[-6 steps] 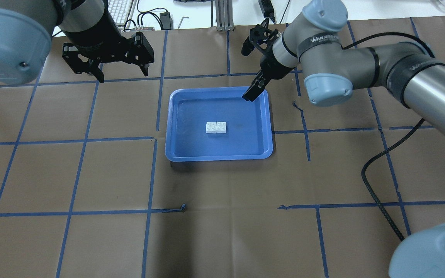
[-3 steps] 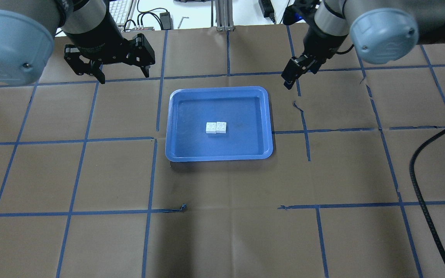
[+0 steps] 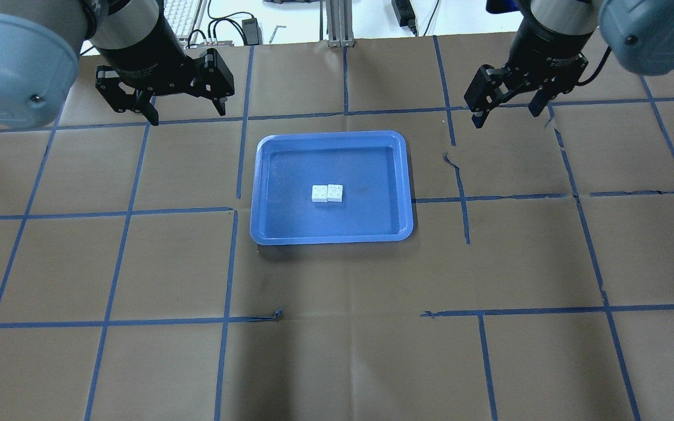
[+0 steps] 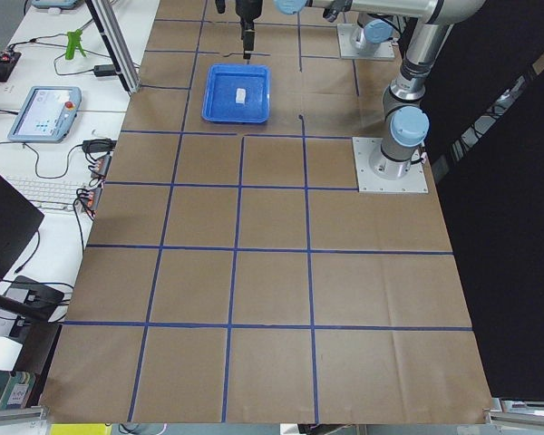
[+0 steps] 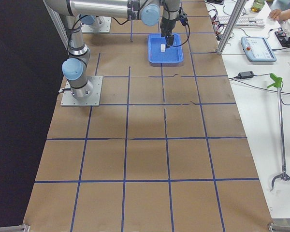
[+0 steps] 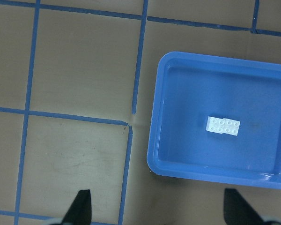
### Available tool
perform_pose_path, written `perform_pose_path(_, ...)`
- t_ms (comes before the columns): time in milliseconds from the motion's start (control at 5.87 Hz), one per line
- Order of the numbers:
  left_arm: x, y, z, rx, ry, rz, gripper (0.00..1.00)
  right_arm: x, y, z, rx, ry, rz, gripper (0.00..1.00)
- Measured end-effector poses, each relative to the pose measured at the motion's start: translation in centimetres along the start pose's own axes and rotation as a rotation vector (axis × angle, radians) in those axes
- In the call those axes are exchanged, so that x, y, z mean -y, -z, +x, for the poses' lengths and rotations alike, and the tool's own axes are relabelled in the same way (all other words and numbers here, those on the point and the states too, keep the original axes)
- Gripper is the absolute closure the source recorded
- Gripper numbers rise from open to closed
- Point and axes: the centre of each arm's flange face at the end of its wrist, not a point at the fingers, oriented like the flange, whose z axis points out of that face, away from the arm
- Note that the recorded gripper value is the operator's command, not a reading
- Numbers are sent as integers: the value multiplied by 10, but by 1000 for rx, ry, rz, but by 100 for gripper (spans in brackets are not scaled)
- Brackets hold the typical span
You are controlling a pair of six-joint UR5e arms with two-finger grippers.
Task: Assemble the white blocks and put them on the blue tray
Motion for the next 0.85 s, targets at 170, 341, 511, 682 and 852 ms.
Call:
perform_pose_path(170, 0, -1, -1, 2, 1, -1, 1, -14, 11, -4, -11, -73, 2, 0)
perform_pose_path(341, 0, -1, -1, 3, 1, -1, 1, -18, 12, -5, -16, -95, 0, 0)
perform_pose_path(511, -1, -2, -1, 4, 0, -3, 1, -18, 11, -5, -18, -102, -4, 0)
perform_pose_path(682, -1, -4, 0, 4, -1, -6, 1, -18, 10, -6, -17, -103, -6, 0)
perform_pose_path(852, -2, -5, 1, 3, -3, -9, 1, -19, 9, -6, -15, -103, -7, 0)
